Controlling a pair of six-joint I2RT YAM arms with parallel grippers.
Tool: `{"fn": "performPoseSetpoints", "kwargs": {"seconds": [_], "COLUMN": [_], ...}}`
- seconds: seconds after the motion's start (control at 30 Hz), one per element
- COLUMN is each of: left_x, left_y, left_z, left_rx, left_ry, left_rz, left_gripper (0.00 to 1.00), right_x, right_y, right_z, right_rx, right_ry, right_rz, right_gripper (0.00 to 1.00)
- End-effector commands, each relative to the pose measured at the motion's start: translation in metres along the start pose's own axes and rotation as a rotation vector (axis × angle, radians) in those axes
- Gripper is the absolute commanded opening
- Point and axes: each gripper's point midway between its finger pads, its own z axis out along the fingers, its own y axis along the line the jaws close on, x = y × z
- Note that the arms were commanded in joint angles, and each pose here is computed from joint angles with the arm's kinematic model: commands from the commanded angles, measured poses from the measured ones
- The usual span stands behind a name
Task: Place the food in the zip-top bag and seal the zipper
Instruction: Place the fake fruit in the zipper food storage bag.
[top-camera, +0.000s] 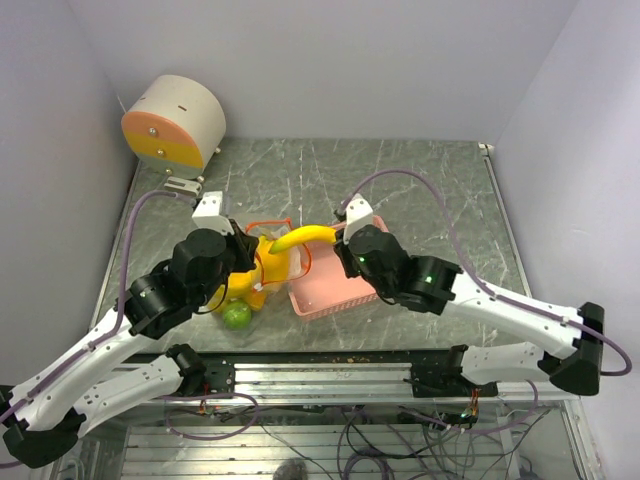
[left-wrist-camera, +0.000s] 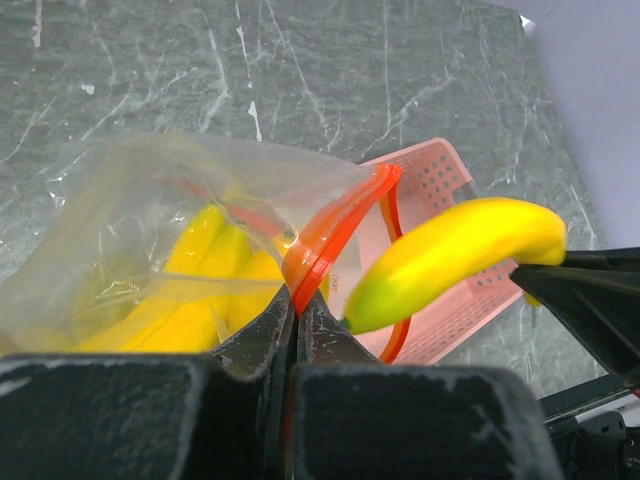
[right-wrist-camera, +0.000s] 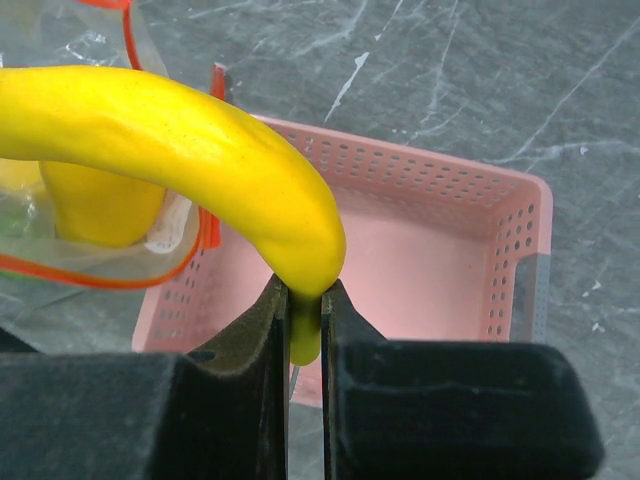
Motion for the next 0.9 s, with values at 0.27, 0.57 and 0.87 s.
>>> {"fn": "performPoseSetpoints", "kwargs": {"seconds": [0.27, 0.57, 0.87], "left_x": [-0.014, -0.009, -0.001], "left_y": [-0.020, -0.022, -0.020], "left_z": [-0.005, -0.002, 0.002], "left_rx": [0.082, 0.096, 0.092], "left_ry": [-0.003, 0.004, 0.019], "left_rz": [0.012, 0.019, 0.011], "left_gripper": [0.07, 0.07, 0.07], "right_x": [-0.049, -0.027, -0.044], "right_y": [0.040, 0.103, 0.122], "right_z": [0.020, 0.030, 0.026], "right_rx": [0.142, 0.062, -0.079], "right_ry": [-0.119, -0.060, -0.214], "right_rz": [-0.146, -0.307, -0.215], "right_gripper": [0.00, 0.00, 0.56]}}
